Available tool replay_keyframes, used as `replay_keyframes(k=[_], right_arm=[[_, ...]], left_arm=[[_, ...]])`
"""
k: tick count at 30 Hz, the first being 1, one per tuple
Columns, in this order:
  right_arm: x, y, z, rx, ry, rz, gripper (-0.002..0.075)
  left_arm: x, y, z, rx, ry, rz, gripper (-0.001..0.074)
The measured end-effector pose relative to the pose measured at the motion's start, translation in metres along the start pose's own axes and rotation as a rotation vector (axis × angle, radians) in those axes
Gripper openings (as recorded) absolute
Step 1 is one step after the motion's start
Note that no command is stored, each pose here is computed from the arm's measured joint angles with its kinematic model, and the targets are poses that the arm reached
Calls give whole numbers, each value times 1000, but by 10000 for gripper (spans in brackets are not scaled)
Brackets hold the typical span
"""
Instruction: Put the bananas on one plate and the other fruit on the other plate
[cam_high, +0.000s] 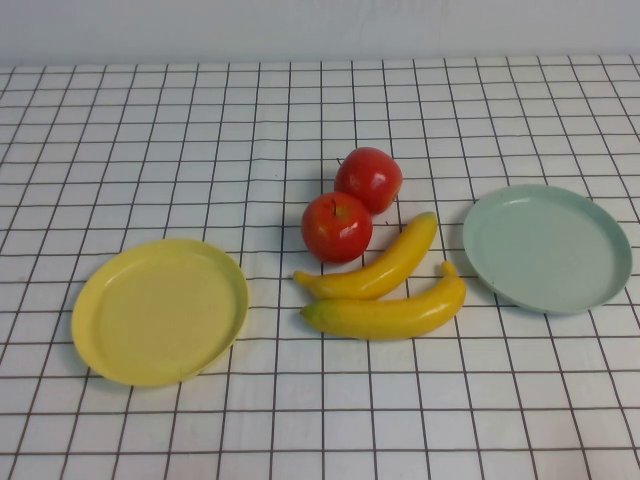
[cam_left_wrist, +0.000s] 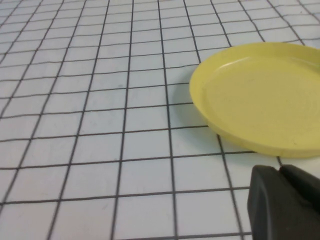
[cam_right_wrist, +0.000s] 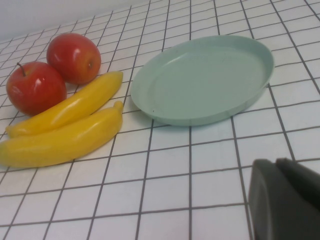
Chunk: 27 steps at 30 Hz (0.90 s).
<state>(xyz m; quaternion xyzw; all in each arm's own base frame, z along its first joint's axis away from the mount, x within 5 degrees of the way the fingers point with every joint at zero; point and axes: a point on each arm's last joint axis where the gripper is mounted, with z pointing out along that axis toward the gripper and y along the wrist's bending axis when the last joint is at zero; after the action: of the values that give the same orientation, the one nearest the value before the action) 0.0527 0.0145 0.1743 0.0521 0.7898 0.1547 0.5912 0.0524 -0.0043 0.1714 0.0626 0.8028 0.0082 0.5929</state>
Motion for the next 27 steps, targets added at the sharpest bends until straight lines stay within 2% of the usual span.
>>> replay_keyframes(k=[3, 8, 10, 15, 21, 25, 27], right_arm=[[0, 0, 0, 0, 0, 0, -15], [0, 0, 0, 0, 0, 0, -15], [0, 0, 0, 0, 0, 0, -15], [0, 0, 0, 0, 0, 0, -15], [0, 0, 0, 0, 0, 0, -15], [0, 0, 0, 0, 0, 0, -15], [0, 0, 0, 0, 0, 0, -15]], left_arm=[[-1, -3, 0, 34, -12, -120, -4], [-12, -10, -1, 143, -99, -598, -4], [-18, -7, -2, 141, -165, -661, -4], [-29, 2, -5, 100, -316, -715, -4], [-30, 2, -5, 114, -325, -805, -4], [-29, 1, -5, 146, -303, -933, -4], [-30, -5, -6, 184, -242, -916, -4]])
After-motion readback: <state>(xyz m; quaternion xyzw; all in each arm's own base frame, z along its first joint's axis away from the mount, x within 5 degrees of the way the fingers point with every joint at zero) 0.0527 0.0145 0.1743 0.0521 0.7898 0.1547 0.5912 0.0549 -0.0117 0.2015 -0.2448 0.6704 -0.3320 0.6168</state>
